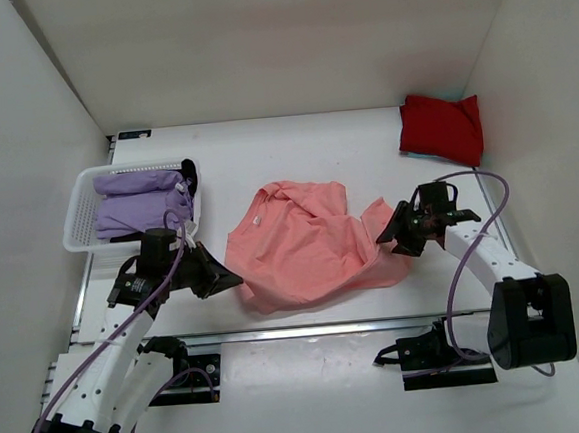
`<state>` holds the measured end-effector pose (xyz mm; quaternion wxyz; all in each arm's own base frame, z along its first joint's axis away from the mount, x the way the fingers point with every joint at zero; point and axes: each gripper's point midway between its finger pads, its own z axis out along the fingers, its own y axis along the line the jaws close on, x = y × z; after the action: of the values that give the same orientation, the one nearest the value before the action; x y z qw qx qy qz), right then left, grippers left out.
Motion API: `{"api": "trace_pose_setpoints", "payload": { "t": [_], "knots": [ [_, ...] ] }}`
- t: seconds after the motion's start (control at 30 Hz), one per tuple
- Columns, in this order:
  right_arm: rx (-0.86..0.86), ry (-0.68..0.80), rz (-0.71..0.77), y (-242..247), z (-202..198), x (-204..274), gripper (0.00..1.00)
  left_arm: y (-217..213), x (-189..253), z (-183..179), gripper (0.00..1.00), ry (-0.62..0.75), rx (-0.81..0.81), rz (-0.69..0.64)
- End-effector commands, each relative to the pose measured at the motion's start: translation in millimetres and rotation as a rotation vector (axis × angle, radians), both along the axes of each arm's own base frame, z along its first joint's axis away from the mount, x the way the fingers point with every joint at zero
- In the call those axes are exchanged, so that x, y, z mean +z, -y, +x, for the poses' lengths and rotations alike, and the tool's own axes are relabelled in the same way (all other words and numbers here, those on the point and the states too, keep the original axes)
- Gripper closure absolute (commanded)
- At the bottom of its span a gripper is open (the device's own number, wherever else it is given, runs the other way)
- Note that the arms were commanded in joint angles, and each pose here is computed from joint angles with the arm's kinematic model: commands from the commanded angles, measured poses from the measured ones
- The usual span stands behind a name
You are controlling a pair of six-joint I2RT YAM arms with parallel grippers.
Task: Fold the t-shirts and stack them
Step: Flatten out the tshirt
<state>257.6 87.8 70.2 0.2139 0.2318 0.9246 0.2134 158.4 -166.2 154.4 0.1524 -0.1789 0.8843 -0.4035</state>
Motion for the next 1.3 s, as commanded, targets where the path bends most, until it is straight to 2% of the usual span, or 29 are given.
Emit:
{"api": "trace_pose_setpoints", "payload": {
  "t": [0.0, 0.17, 0.2, 0.23, 0.3, 0.43, 0.53, 0.57, 0.6, 0.7, 0.73, 0.77, 0.8, 0.9, 0.93, 0.97, 1.07, 1.2, 1.27],
  "knots": [
    [0.002, 0.037, 0.018, -5, 22, 10, 0.52, 0, 2, -1, 1.0, 0.015, -0.015, -0.01],
    [0.016, 0.007, 0.027, -8, 16, 3, 0.53, -1, 4, -1, 1.0, 0.018, -0.016, -0.007],
    [0.016, 0.012, 0.032, -7, 15, 3, 0.63, -1, 4, -1, 1.0, 0.025, -0.016, -0.007],
    [0.021, 0.016, 0.041, -7, 14, 5, 0.81, -1, 4, -1, 1.0, 0.024, -0.015, -0.008],
    [0.005, 0.022, 0.046, 1, 15, 10, 1.0, -1, 6, 0, 1.0, 0.031, -0.014, -0.012],
    [-0.022, 0.098, -0.019, 23, 23, 49, 1.0, -1, 20, 13, 1.0, 0.062, 0.011, -0.022],
    [-0.05, 0.254, -0.046, 42, 39, 116, 1.0, -5, 70, 47, 1.0, 0.194, 0.043, -0.027],
    [-0.068, 0.307, -0.05, 50, 42, 136, 1.0, -6, 77, 58, 1.0, 0.202, 0.054, -0.022],
    [-0.079, 0.367, -0.062, 57, 45, 161, 1.0, -9, 100, 75, 1.0, 0.257, 0.07, -0.01],
    [-0.112, 0.586, -0.131, 68, 49, 247, 1.0, -19, 214, 116, 1.0, 0.533, 0.143, -0.03],
    [-0.132, 0.626, -0.154, 72, 48, 262, 1.0, -21, 225, 127, 1.0, 0.546, 0.16, -0.028],
    [-0.155, 0.714, -0.184, 77, 45, 291, 1.0, -26, 271, 128, 1.0, 0.655, 0.189, -0.038],
    [-0.177, 0.757, -0.198, 79, 41, 306, 1.0, -29, 287, 137, 1.0, 0.686, 0.207, -0.034],
    [-0.304, 0.934, -0.282, 101, 18, 372, 1.0, -46, 392, 128, 1.0, 0.937, 0.304, -0.026],
    [-0.326, 0.971, -0.298, 105, 11, 387, 1.0, -51, 399, 129, 1.0, 0.951, 0.338, -0.002],
    [-0.337, 1.032, -0.327, 108, -1, 406, 1.0, -59, 425, 118, 1.0, 1.018, 0.383, -0.004],
    [-0.373, 1.136, -0.4, 116, -29, 447, 1.0, -75, 458, 98, 1.0, 1.119, 0.475, 0.009],
    [-0.433, 1.245, -0.482, 123, -64, 496, 1.0, -79, 485, 73, 1.0, 1.186, 0.525, -0.044],
    [-0.421, 1.25, -0.485, 122, -60, 503, 1.0, -73, 490, 78, 1.0, 1.184, 0.516, -0.077]
  ]
}}
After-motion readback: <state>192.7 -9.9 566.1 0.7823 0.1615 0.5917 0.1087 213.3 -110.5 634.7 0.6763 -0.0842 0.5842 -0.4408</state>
